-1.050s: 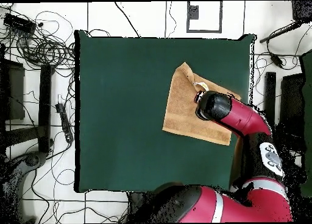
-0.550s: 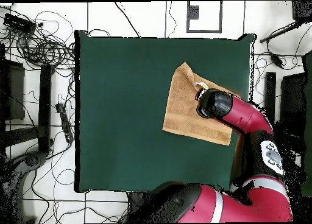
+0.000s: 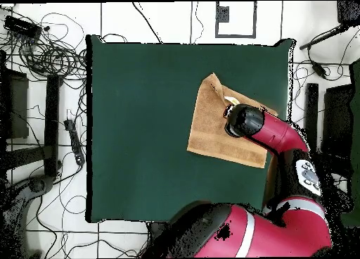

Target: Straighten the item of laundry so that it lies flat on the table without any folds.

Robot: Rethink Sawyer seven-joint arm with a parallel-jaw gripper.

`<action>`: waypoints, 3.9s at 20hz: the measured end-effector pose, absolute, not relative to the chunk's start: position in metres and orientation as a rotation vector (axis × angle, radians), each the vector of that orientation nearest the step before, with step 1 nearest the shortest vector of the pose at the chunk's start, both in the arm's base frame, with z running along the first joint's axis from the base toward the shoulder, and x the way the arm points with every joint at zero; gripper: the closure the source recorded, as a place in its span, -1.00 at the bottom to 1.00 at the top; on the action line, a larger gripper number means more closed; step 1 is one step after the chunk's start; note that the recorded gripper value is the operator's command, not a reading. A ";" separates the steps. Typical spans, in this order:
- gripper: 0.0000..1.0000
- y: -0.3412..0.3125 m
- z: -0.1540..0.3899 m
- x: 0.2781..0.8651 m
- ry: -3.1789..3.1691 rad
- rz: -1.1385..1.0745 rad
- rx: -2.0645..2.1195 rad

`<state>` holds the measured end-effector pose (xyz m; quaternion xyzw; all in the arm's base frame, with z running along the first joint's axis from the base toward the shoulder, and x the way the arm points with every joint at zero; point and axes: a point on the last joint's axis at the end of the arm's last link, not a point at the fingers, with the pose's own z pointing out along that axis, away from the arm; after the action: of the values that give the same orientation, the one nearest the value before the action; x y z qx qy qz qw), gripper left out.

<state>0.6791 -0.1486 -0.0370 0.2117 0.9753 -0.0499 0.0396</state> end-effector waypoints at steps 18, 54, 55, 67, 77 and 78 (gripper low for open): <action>-1.00 -0.132 -0.038 0.675 2.924 -0.238 0.560; -1.00 -0.132 -0.048 0.679 2.808 -0.137 0.602; -1.00 -0.134 -0.048 0.679 2.805 -0.130 0.603; -1.00 -0.135 -0.047 0.680 2.804 -0.125 0.603; -1.00 -0.136 -0.046 0.679 2.819 -0.123 0.607; -1.00 -0.137 -0.045 0.680 2.821 -0.123 0.608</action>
<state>0.6798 -0.1365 -0.0453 0.2087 0.9689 -0.0422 0.1263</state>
